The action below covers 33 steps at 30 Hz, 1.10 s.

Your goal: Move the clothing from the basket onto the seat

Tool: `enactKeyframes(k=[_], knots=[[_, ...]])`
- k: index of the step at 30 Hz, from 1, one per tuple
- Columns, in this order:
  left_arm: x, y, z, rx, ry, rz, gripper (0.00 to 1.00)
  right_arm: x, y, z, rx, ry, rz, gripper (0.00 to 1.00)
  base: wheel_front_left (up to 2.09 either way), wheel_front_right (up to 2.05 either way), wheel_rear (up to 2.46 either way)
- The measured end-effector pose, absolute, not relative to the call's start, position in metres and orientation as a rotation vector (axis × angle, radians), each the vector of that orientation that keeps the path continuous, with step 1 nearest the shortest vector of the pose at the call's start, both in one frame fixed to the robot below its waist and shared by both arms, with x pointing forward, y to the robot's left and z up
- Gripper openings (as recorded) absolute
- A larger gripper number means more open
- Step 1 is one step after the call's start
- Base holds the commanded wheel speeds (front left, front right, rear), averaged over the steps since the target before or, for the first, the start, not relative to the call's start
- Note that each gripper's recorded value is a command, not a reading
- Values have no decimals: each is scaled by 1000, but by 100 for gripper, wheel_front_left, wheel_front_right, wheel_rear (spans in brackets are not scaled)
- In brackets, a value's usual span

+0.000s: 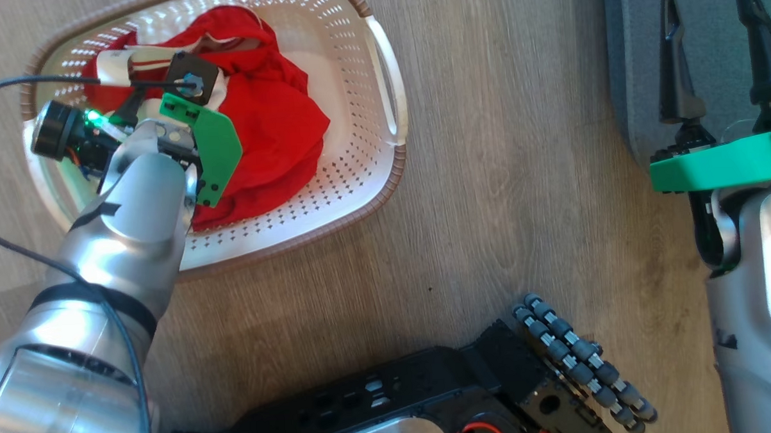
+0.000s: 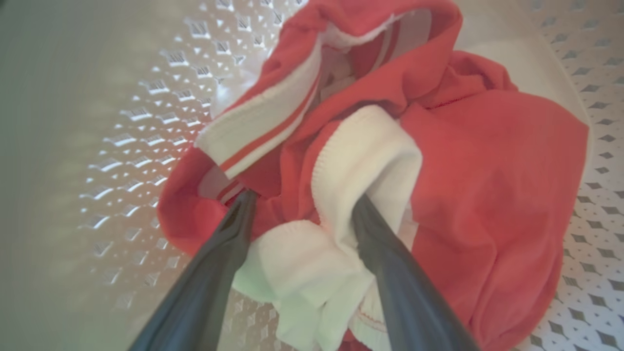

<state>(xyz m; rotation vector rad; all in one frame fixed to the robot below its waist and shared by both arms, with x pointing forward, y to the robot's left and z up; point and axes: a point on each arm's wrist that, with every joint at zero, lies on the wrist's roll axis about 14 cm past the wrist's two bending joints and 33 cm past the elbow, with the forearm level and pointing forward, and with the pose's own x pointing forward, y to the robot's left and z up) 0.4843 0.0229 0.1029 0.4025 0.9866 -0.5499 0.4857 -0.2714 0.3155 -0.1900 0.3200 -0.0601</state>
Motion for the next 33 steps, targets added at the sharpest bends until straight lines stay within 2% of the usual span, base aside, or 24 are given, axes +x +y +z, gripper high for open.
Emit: enactKeyframes(k=[5,6,8,9,13,16,20,23,33], knots=[[478,18,96,407,1014,-583,100,483,-273,311,-186,333,-69,100,0,0,0],[476,18,94,408,1021,-589,80,483,-274,311,-183,333,-72,100,0,0,0],[474,17,91,414,1033,-596,13,482,-274,311,-183,335,-74,100,0,0,0],[472,17,90,414,1044,-603,0,481,-275,311,-183,335,-76,100,0,0,0],[473,15,92,389,1044,-601,0,482,-275,313,-183,330,-78,100,0,0,0],[488,8,110,261,968,-543,0,485,-274,321,-177,308,-81,100,0,0,0],[511,-4,154,91,802,-481,0,487,-272,340,-164,266,-82,100,0,0,0],[512,3,182,17,752,-427,0,482,-269,356,-159,245,-78,100,0,0,0],[510,54,315,-103,467,-264,0,460,-257,427,-157,121,-40,100,0,0,0]])
